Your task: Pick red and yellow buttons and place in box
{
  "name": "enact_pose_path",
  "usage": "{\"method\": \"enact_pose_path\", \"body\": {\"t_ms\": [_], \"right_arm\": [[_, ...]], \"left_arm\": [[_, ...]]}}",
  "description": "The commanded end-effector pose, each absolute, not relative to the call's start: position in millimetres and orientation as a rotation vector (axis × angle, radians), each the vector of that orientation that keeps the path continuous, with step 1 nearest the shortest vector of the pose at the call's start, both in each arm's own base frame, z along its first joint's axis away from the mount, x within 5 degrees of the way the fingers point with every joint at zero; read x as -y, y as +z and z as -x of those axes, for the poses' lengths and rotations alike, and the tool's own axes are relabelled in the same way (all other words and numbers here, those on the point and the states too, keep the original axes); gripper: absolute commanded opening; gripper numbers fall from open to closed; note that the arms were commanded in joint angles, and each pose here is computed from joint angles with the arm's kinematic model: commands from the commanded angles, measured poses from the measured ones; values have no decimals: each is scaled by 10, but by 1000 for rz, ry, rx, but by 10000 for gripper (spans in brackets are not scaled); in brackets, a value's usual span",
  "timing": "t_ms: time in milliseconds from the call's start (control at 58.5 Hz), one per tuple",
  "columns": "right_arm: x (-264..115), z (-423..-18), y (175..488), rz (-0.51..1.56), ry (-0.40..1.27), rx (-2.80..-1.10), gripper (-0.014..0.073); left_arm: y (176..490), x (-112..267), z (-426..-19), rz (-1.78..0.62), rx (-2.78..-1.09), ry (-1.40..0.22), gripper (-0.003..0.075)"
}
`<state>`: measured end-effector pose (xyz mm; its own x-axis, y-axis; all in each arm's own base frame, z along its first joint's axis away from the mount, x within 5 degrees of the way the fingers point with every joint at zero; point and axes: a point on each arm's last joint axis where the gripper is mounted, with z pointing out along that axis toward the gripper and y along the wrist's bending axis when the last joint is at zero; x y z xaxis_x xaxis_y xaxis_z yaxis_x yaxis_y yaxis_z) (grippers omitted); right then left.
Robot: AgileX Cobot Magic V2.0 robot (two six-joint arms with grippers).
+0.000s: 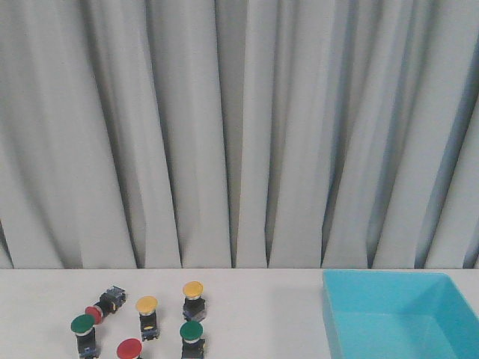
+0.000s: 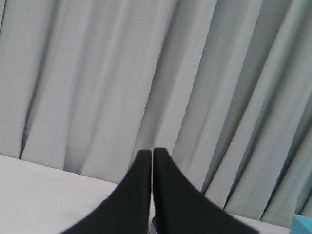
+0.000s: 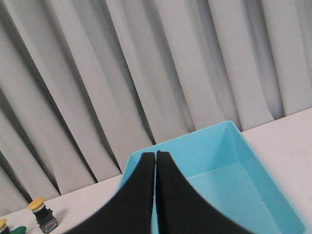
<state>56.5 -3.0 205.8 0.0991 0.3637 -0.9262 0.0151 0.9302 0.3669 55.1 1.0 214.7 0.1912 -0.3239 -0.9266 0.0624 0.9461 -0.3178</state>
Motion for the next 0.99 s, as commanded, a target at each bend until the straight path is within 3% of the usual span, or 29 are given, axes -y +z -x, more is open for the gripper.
{"method": "enact_pose_path", "body": {"t_ms": [0, 171, 308, 444, 581, 735, 974], "right_arm": [[45, -525, 2217, -312, 264, -1351, -4], [13, -413, 2625, -256, 259, -1310, 10], [-6, -318, 2862, -218, 246, -1292, 72], [-13, -294, 2908, -219, 257, -1296, 214], [-16, -294, 2911, -237, 288, -1292, 415], [-9, -283, 2949, -263, 322, -1243, 539], [-23, -290, 2926, -297, 385, -1266, 547]], "left_arm": [[2272, -25, -510, 248, -1245, -305, -4], [2536, -12, -446, 233, -1231, -320, 13], [2780, 2, -363, 217, -1227, -333, 27], [2961, 17, -281, 204, -1241, -343, 47], [3019, 24, -249, 198, -1254, -347, 83], [3011, 27, -250, 205, -1270, -357, 184], [3048, 19, -238, 279, -1217, -460, 388]]}}
